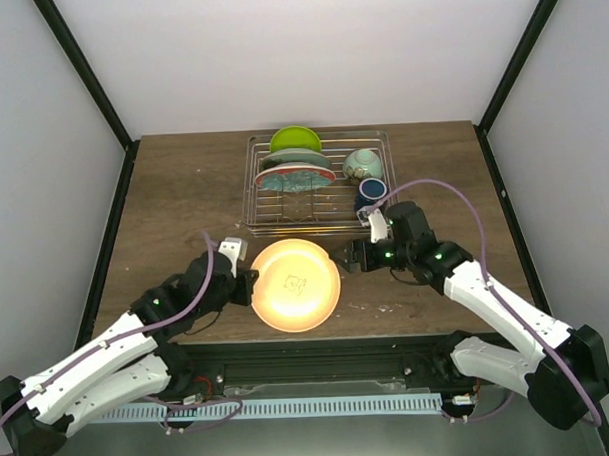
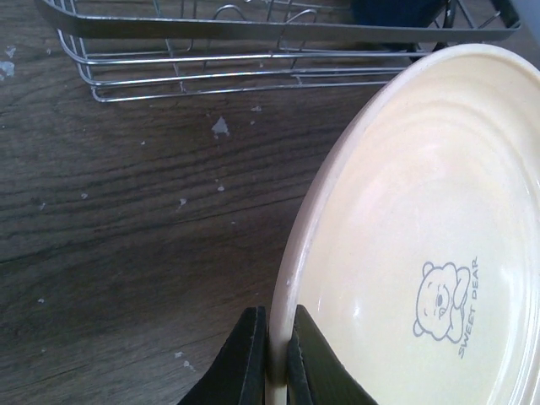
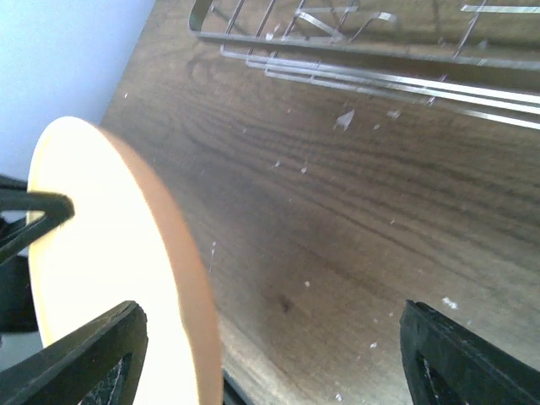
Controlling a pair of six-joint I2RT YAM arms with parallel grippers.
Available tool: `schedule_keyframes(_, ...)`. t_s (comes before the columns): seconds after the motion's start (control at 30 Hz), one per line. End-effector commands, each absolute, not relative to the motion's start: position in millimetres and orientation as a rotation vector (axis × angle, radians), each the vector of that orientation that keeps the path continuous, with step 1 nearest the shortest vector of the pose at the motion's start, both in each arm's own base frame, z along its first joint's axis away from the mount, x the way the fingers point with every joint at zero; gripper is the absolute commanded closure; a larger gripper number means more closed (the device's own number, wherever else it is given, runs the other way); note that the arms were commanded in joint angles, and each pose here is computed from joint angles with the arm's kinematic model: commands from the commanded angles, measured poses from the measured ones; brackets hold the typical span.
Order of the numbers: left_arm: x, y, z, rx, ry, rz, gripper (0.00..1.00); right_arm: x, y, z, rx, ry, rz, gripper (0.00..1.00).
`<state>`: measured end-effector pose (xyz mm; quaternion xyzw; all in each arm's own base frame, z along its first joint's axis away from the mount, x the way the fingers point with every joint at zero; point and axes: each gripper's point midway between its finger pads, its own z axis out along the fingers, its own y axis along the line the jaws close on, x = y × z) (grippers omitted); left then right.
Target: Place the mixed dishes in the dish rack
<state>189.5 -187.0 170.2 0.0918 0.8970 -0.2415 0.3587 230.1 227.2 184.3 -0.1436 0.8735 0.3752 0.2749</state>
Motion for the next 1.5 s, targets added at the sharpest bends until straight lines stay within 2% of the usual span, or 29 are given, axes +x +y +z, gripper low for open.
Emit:
schedule_keyframes(0.0, 194, -190, 182, 0.252, 2.289, -0.615, 1.0, 220, 240, 193, -0.472, 2.292, 1.138, 0.17)
schedule_keyframes(0.4, 200, -208, 198, 0.284, 2.22, -0.697, 1.0, 206, 253, 182, -0.579, 2.295, 1.261, 0.17)
schedule_keyframes(0.5, 203, -214, 201, 0.31, 2.219, -0.698, 1.0, 201, 258, 174, -0.612, 2.303, 1.309, 0.21)
schedule_keyframes(0.67, 208, -223, 203, 0.334, 2.219, -0.697, 1.0, 193, 268, 175, -0.682, 2.268, 1.395, 0.43)
schedule_keyframes(0.73, 209, -225, 203, 0.339, 2.217, -0.702, 1.0, 192, 271, 177, -0.706, 2.257, 1.412, 0.57)
schedule_keyframes(0.8, 210, -226, 202, 0.339, 2.218, -0.698, 1.0, 192, 272, 178, -0.716, 2.253, 1.419, 0.78)
schedule_keyframes(0.83, 211, -225, 202, 0.336, 2.218, -0.695, 1.0, 192, 272, 179, -0.719, 2.251, 1.418, 0.85)
schedule_keyframes(0.87, 211, -224, 201, 0.332, 2.221, -0.689, 0.97, 192, 272, 180, -0.724, 2.247, 1.415, 0.89)
schedule_keyframes(0.93, 212, -221, 200, 0.315, 2.225, -0.671, 0.8, 193, 272, 184, -0.734, 2.239, 1.403, 0.94)
schedule_keyframes(1.07, 213, -209, 196, 0.269, 2.238, -0.617, 0.13, 202, 270, 195, -0.735, 2.215, 1.332, 0.99)
schedule_keyframes(1.1, 213, -206, 197, 0.26, 2.238, -0.606, 0.02, 205, 269, 199, -0.733, 2.206, 1.308, 0.99)
schedule_keyframes(1.3, 211, -180, 192, 0.203, 2.264, -0.489, 0.0, 239, 261, 223, -0.716, 2.162, 1.054, 0.99)
schedule_keyframes(1.47, 205, -160, 173, 0.152, 2.326, -0.416, 0.0, 276, 253, 281, -0.752, 1.979, 0.801, 0.99)
